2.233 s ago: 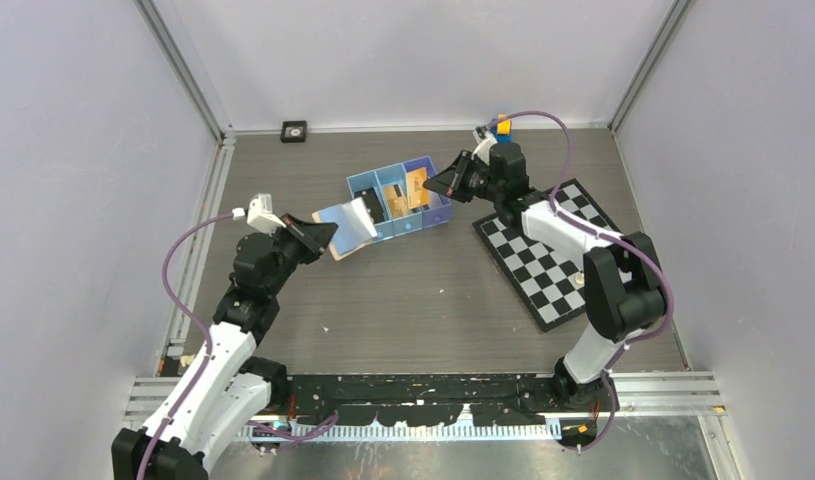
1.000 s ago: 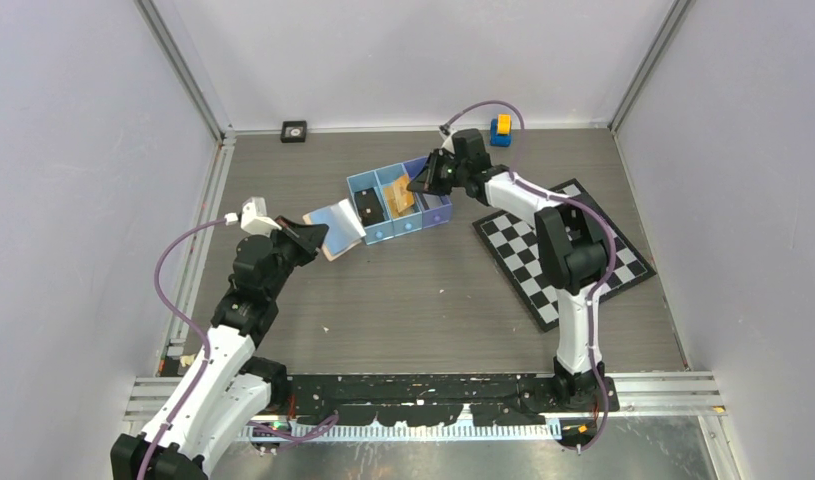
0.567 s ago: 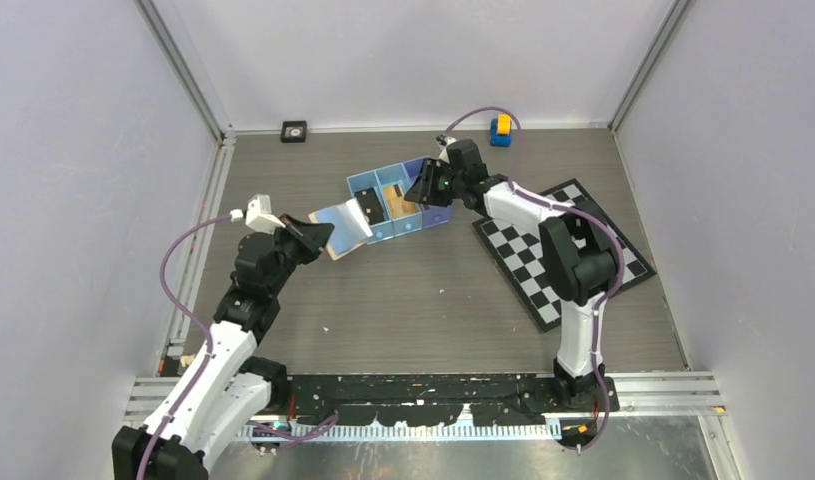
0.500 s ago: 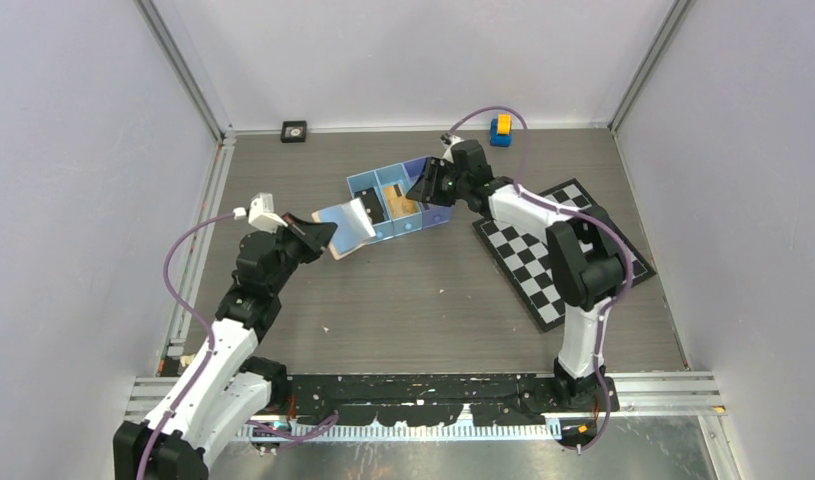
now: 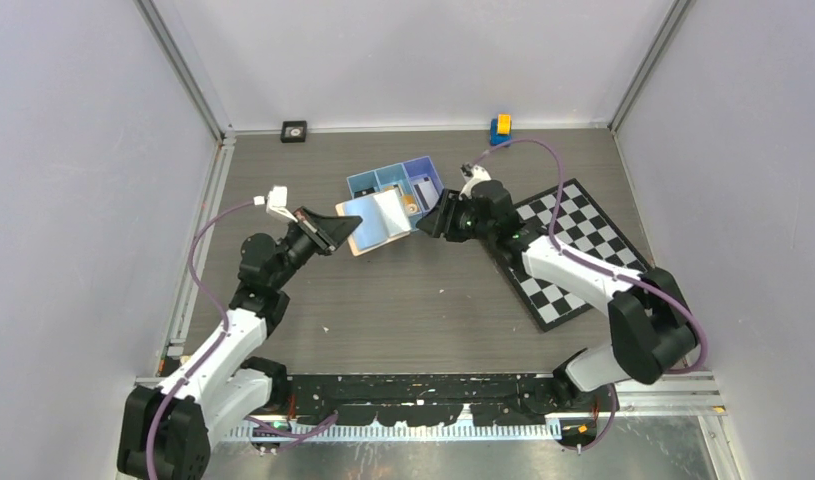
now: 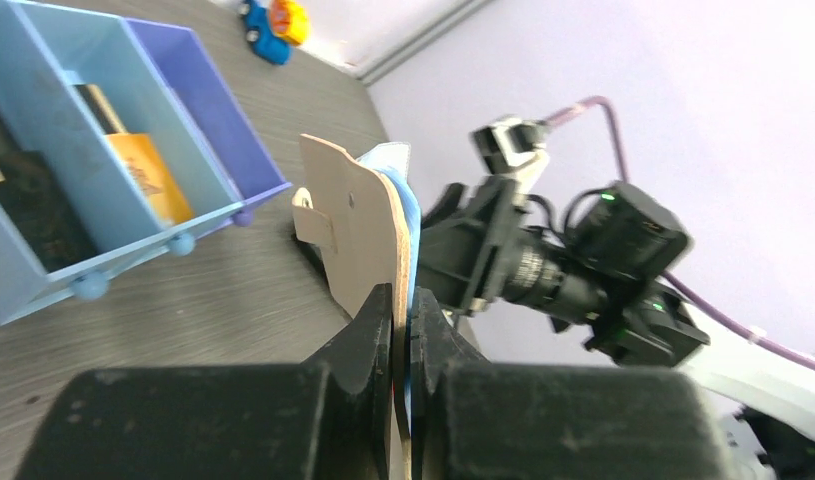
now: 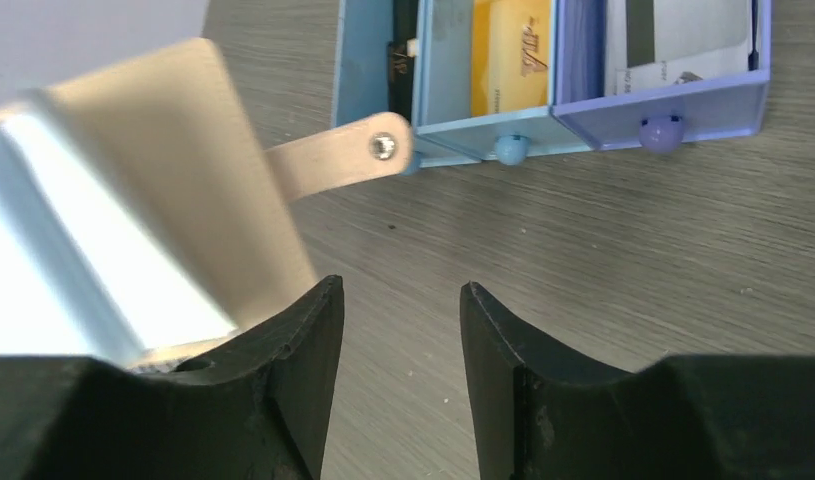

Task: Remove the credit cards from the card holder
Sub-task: Close the card holder.

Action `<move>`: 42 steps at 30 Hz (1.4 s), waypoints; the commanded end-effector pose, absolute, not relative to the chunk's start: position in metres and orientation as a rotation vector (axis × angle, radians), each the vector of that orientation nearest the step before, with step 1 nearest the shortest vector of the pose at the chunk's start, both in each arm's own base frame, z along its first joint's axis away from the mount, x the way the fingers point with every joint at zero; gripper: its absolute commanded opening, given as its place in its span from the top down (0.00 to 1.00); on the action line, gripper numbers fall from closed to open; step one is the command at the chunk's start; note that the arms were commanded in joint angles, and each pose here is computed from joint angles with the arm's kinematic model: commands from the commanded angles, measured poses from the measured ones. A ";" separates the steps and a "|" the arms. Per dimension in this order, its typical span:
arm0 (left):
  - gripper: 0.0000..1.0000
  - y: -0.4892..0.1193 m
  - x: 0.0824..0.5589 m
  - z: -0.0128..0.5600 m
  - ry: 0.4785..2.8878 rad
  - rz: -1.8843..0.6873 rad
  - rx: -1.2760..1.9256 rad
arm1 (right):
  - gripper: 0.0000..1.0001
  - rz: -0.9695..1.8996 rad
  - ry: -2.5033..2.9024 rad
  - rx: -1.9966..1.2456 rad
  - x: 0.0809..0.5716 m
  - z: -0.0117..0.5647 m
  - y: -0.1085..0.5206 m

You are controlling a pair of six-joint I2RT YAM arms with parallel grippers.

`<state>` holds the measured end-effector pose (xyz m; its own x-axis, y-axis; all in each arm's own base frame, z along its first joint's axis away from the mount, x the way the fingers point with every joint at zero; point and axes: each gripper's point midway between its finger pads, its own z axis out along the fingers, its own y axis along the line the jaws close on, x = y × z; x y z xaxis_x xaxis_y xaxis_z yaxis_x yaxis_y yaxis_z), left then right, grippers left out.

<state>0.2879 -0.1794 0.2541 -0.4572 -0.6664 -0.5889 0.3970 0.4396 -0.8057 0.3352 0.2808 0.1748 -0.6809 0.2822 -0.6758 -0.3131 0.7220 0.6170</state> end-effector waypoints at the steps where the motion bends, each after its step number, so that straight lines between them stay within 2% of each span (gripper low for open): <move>1: 1.00 -0.196 0.273 0.297 1.456 -1.425 -0.069 | 0.51 0.900 2.130 0.005 0.352 0.163 0.285; 6: 1.00 -0.210 0.259 0.317 1.378 -1.561 0.057 | 0.55 0.969 2.132 -0.012 0.351 0.150 0.295; 12: 1.00 -0.212 0.261 0.317 1.363 -1.586 0.067 | 0.62 1.254 1.953 -0.110 0.329 0.193 0.317; 20: 1.00 -0.200 0.293 0.271 1.590 -1.379 -0.112 | 0.68 1.345 1.732 -0.177 0.303 0.241 0.309; 28: 1.00 -0.213 0.295 0.264 1.625 -1.440 -0.102 | 0.68 1.379 1.716 -0.273 0.288 0.247 0.324; 31: 1.00 -0.222 0.296 0.259 1.652 -1.471 -0.079 | 0.66 1.370 1.739 -0.325 0.282 0.244 0.335; 36: 1.00 -0.234 0.295 0.257 1.661 -1.516 -0.043 | 0.50 1.294 1.779 -0.349 0.280 0.234 0.340; 42: 1.00 -0.241 0.292 0.261 1.635 -1.599 -0.023 | 0.44 1.257 1.824 -0.306 0.288 0.227 0.339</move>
<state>0.2972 -0.2316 0.2211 -0.6800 -0.5459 -0.4895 0.3967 0.2875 -0.8717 0.2772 0.3343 0.2062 -0.6369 0.2343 -0.7345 -0.5968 0.4532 0.6621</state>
